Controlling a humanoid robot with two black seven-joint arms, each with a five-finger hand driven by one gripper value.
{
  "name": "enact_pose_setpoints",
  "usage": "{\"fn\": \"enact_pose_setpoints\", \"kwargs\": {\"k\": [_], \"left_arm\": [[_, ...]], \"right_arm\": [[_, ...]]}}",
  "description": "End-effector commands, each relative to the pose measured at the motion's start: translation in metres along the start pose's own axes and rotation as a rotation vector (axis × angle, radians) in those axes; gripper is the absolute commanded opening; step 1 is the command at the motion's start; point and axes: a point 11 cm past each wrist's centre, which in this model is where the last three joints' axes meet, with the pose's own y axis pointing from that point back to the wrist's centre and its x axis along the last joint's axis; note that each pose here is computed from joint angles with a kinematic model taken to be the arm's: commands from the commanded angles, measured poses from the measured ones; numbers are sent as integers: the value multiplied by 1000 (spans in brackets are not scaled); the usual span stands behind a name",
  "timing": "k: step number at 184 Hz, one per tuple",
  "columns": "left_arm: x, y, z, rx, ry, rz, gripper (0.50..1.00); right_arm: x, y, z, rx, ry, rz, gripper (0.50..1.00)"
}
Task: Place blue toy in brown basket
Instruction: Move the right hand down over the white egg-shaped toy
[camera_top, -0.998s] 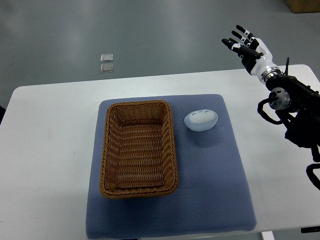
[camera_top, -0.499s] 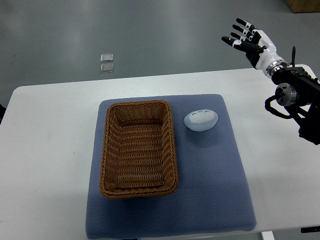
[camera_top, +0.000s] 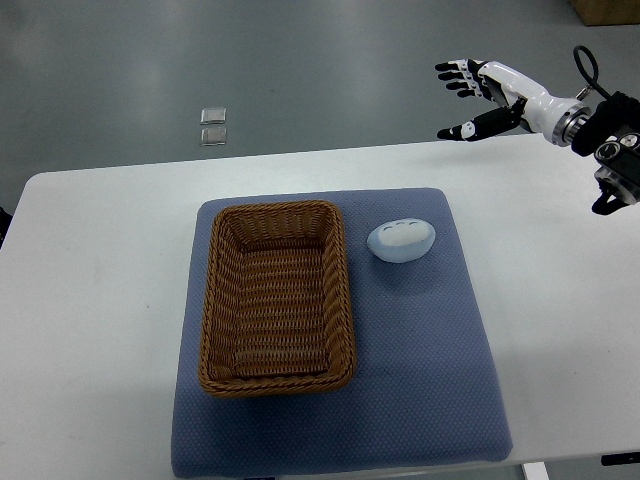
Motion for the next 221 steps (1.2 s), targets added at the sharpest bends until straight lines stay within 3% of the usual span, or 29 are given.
{"fn": "enact_pose_setpoints", "kwargs": {"k": [1, 48, 94, 182, 221], "left_arm": [[0, 0, 0, 1, 0, 0, 1000], [0, 0, 0, 1, 1, 0, 1000], [0, 0, 0, 1, 0, 0, 1000], [0, 0, 0, 1, 0, 0, 1000], [0, 0, 0, 1, 0, 0, 1000]], "right_arm": [[-9, -2, -16, 15, 152, -105, 905], [-36, 0, -40, 25, 392, -336, 905], [-62, 1, -28, -75, 521, -487, 905], [-81, -3, -7, -370, 466, -474, 895], [-97, -4, -7, -411, 400, -487, 891]]}}
